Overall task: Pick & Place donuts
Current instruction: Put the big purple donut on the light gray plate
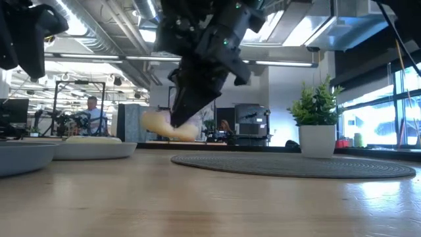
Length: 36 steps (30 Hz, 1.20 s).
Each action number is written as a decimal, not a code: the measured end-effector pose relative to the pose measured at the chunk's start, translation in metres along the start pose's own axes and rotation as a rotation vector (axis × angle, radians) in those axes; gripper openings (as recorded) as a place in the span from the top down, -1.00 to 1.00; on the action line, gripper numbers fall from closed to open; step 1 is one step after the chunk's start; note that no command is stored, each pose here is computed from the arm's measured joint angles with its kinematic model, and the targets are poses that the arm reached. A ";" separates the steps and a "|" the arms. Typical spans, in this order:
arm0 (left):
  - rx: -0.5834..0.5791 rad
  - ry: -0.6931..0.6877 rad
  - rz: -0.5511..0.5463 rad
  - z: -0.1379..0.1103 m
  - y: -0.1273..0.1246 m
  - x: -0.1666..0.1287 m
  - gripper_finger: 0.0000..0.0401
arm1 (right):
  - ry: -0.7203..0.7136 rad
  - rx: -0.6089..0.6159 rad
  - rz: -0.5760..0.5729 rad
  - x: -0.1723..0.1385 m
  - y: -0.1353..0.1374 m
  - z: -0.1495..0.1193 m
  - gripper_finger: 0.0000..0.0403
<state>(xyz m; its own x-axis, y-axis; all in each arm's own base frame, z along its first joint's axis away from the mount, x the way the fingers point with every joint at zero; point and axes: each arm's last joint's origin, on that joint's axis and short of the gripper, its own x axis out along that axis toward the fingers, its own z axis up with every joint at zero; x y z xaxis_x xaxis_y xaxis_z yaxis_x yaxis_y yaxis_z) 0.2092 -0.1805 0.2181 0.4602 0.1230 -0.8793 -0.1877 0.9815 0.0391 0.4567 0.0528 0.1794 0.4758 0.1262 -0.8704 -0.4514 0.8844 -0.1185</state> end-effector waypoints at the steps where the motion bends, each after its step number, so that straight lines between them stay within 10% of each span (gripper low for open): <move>1: -0.001 -0.008 0.005 -0.001 -0.001 0.000 0.16 | 0.002 0.003 0.004 0.003 0.000 0.000 0.85; 36: -0.036 -0.202 0.124 0.012 0.004 0.001 0.16 | 0.023 0.104 0.024 -0.010 0.002 0.000 0.23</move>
<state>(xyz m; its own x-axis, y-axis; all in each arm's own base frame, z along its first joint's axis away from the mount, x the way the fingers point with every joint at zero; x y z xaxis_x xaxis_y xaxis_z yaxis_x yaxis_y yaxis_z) 0.2195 -0.1741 0.2227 0.5948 0.2731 -0.7561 -0.2830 0.9515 0.1210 0.4510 0.0533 0.1881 0.4481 0.1383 -0.8832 -0.3807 0.9234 -0.0485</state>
